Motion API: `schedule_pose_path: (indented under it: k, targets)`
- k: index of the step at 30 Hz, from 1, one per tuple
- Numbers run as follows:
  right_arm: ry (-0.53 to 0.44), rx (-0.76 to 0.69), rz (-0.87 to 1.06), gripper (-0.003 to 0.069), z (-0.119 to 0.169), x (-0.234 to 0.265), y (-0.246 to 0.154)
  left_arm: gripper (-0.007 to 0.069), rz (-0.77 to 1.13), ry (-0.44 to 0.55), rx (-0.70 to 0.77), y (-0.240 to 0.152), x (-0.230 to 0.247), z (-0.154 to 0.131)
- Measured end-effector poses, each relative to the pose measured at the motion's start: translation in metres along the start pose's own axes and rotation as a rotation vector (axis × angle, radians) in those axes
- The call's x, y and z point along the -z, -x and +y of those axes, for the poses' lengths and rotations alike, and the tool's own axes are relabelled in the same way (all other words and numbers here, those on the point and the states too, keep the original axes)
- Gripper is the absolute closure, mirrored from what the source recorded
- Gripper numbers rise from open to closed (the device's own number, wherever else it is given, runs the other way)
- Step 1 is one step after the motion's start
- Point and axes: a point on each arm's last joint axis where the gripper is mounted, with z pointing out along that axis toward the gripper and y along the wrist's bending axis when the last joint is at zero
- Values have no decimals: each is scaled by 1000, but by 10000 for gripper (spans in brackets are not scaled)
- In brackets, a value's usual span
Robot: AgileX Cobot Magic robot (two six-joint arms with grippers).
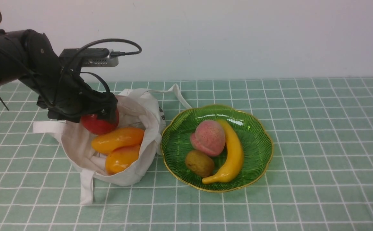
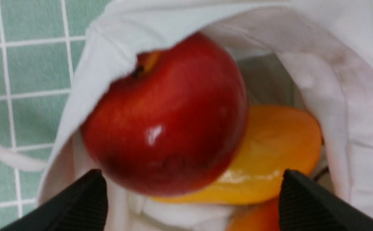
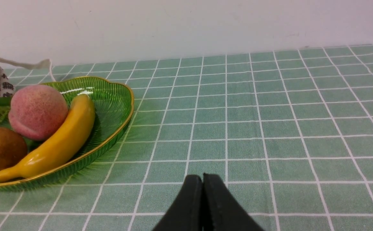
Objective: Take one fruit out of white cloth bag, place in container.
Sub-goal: 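Reach into the white bag and grasp the apple with the left gripper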
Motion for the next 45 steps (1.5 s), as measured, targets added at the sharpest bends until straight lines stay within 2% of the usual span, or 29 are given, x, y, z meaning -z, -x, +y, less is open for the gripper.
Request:
schedule_pose_path:
  k: [13,23,28,30,32,39,41,45]
  targets:
    - [0,0,0,671,0,0,0,-43,-22,4,8,2,-11,1]
    - [0,0,0,671,0,0,0,-43,42,-26,83,-5,-37,1]
    - [0,0,0,671,0,0,0,8,33,-26,91,-4,-40,1]
    - [0,0,0,671,0,0,0,64,28,-27,93,-3,-40,1]
    - [0,0,0,671,0,0,0,157,27,-29,95,-3,-40,1]
    - [0,0,0,671,0,0,0,582,29,-30,96,-4,-40,1]
    - [0,0,0,671,0,0,0,617,32,-30,96,-4,-40,1]
    - [0,0,0,671,0,0,0,632,42,-33,95,-4,-36,0]
